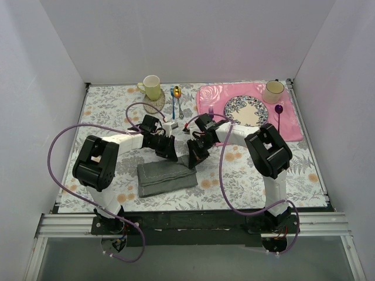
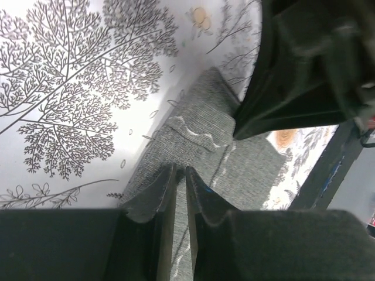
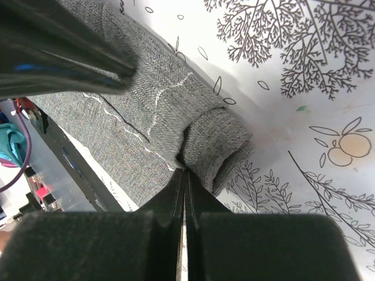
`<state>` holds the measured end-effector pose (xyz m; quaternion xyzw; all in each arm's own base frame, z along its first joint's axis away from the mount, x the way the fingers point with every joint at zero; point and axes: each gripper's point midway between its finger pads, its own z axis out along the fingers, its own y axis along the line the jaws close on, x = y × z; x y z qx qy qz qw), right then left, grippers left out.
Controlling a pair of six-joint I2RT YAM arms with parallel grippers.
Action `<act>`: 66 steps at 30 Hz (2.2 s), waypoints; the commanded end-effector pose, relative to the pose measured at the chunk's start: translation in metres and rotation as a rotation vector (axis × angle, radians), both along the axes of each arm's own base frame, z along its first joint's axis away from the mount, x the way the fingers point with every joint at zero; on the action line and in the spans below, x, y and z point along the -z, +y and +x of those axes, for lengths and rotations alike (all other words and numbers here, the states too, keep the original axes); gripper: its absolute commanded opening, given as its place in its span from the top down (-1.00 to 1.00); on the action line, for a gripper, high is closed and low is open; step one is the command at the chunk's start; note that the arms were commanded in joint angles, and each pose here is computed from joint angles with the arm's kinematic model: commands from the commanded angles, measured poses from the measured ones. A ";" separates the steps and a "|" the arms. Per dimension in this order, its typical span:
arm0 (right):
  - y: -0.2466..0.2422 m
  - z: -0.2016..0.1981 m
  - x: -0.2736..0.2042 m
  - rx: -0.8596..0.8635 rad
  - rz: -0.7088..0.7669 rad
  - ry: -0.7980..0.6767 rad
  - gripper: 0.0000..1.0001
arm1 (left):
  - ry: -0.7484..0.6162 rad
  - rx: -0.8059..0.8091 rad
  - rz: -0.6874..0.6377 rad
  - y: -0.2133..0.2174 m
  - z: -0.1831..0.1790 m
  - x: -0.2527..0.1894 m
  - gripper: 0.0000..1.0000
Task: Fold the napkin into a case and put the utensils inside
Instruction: Smooth out the 2/3-rectangle-folded napkin at the center of the board.
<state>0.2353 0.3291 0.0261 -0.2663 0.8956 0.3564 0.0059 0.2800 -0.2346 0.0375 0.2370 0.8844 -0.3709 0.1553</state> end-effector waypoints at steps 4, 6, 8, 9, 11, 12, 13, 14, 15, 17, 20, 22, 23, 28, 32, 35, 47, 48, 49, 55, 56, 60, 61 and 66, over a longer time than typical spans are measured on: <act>-0.015 0.001 0.020 0.006 -0.053 -0.040 0.97 | -0.097 -0.026 -0.127 -0.018 0.016 -0.065 0.71; -0.013 0.003 0.015 0.010 -0.038 -0.049 0.97 | -0.053 -0.033 -0.131 -0.019 0.012 -0.061 0.71; -0.011 0.003 0.010 0.011 -0.027 -0.048 0.97 | -0.017 -0.037 -0.116 -0.019 0.008 -0.049 0.73; -0.011 0.004 0.009 0.011 -0.024 -0.051 0.97 | -0.013 -0.033 -0.107 -0.020 0.006 -0.046 0.74; -0.010 0.003 0.005 0.008 -0.012 -0.055 0.97 | -0.012 -0.036 -0.098 -0.022 0.012 -0.042 0.74; -0.011 0.003 0.005 0.012 -0.013 -0.051 0.97 | 0.009 -0.035 -0.088 -0.022 0.011 -0.039 0.75; -0.010 0.002 0.004 0.014 -0.010 -0.047 0.97 | 0.023 -0.029 -0.083 -0.022 0.010 -0.037 0.76; -0.010 0.001 0.004 0.014 -0.010 -0.040 0.97 | 0.034 -0.023 -0.070 -0.023 0.011 -0.032 0.77; -0.010 0.000 0.005 0.017 -0.010 -0.035 0.97 | 0.043 -0.020 -0.063 -0.023 0.009 -0.030 0.77; -0.010 -0.001 0.004 0.017 -0.005 -0.031 0.97 | 0.045 -0.015 -0.057 -0.024 0.007 -0.028 0.77; -0.008 -0.001 0.003 0.018 0.002 -0.026 0.97 | 0.065 -0.015 -0.028 -0.023 0.004 -0.020 0.77; -0.007 -0.001 -0.001 0.017 0.010 -0.031 0.97 | 0.096 -0.015 0.005 -0.021 0.000 -0.008 0.79; -0.006 0.001 -0.008 0.015 0.029 -0.051 0.97 | 0.103 -0.018 0.018 -0.021 0.000 -0.004 0.80; -0.002 0.005 -0.042 -0.017 0.113 -0.127 0.15 | 0.136 -0.045 0.073 -0.017 0.001 0.013 0.83; -0.004 0.015 -0.086 -0.030 0.222 -0.202 -0.01 | 0.138 -0.048 0.087 -0.015 0.001 0.015 0.85; 0.007 0.020 -0.106 0.003 0.293 -0.215 0.07 | 0.137 -0.049 0.091 -0.014 0.000 0.018 0.85; 0.035 0.013 -0.075 0.126 0.338 0.003 0.49 | 0.155 -0.055 0.100 -0.014 -0.002 0.024 0.85; 0.035 0.013 -0.071 0.133 0.328 0.003 0.49 | 0.154 -0.056 0.101 -0.014 -0.001 0.025 0.85; 0.035 0.014 -0.063 0.141 0.308 -0.001 0.49 | 0.154 -0.056 0.101 -0.014 -0.001 0.025 0.85; 0.015 0.013 -0.012 0.190 0.131 0.038 0.52 | 0.150 -0.059 0.102 -0.012 -0.001 0.024 0.83; 0.011 0.012 -0.007 0.176 0.109 0.034 0.53 | 0.146 -0.061 0.095 -0.012 0.000 0.022 0.81; -0.002 0.008 0.014 0.154 0.008 0.058 0.57 | 0.125 -0.064 0.036 -0.009 0.004 0.006 0.59; -0.006 0.005 0.019 0.153 -0.016 0.074 0.58 | 0.120 -0.058 -0.002 -0.009 0.004 -0.002 0.52; -0.011 0.006 0.023 0.168 -0.037 0.085 0.61 | 0.122 -0.044 -0.342 0.004 -0.008 -0.080 0.04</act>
